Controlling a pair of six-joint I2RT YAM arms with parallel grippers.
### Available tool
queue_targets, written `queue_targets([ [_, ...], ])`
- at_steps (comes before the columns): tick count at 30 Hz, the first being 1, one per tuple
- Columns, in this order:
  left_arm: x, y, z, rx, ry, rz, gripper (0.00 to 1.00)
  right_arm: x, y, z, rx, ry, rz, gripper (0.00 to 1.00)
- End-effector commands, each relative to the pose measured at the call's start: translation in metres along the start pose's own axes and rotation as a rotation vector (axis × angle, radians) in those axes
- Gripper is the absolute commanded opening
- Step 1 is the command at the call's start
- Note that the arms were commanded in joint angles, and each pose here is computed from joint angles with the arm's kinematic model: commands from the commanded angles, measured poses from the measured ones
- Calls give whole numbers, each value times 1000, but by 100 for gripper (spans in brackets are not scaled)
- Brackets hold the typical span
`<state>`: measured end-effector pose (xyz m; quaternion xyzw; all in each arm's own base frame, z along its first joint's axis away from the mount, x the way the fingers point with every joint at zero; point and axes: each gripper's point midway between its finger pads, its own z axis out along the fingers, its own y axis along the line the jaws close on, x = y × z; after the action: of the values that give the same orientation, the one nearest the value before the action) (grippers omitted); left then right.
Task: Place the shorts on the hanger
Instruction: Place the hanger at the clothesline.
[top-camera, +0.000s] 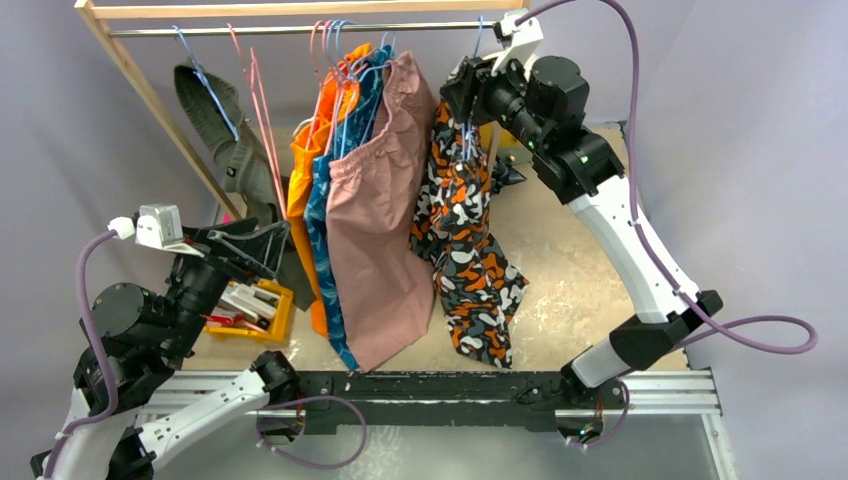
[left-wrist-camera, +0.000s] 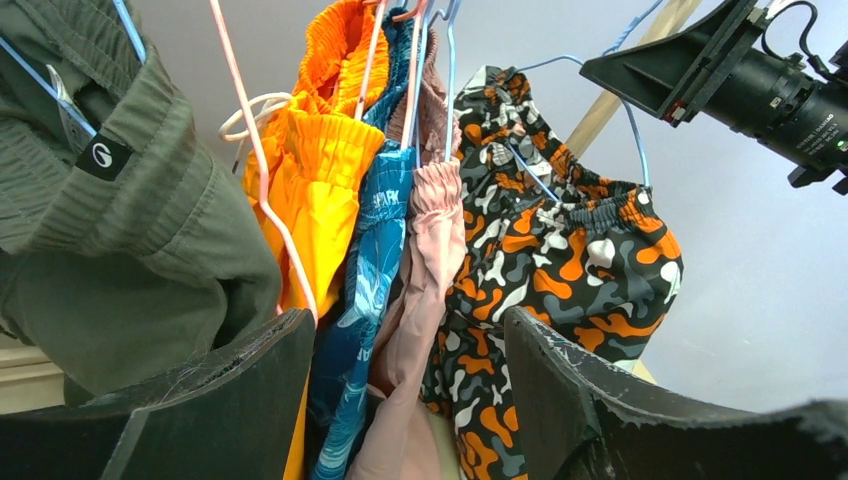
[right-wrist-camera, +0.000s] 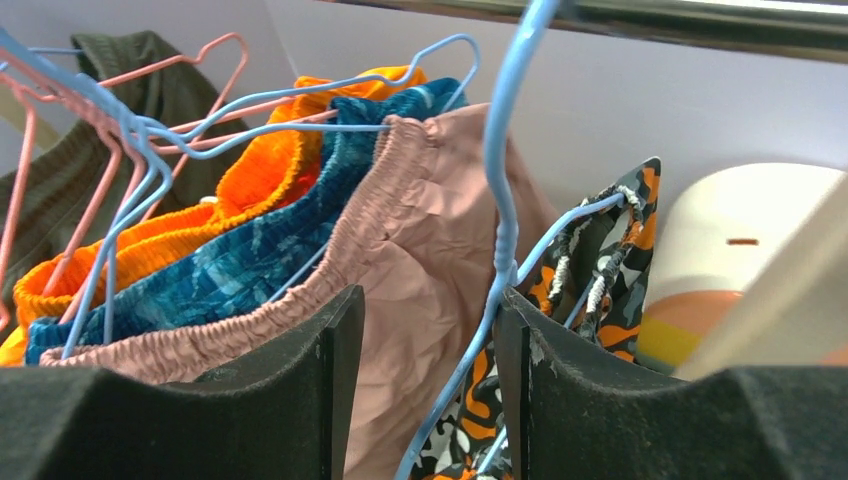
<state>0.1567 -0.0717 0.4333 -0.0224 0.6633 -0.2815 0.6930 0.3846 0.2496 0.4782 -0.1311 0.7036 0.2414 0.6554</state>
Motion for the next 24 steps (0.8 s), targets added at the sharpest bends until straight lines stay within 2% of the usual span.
queue_targets([
  [1,-8,5,-2,-25,-31,4,69,-37,32,-12,-165,-88,8,54],
  [7,-8,11,3,-71,-40,9,69,-55,39,-59,-210,-132,-40,73],
  [12,-11,26,6,-179,-60,-33,72,-55,24,-112,-145,-166,-54,80],
  [15,-11,38,4,-262,-50,-54,77,-43,6,-143,-65,-203,-34,83],
  [18,-7,53,1,-363,-63,-129,77,-19,-19,-168,50,-228,0,93],
  [24,3,81,-15,-502,-116,-268,78,15,-76,-208,341,-310,201,96],
])
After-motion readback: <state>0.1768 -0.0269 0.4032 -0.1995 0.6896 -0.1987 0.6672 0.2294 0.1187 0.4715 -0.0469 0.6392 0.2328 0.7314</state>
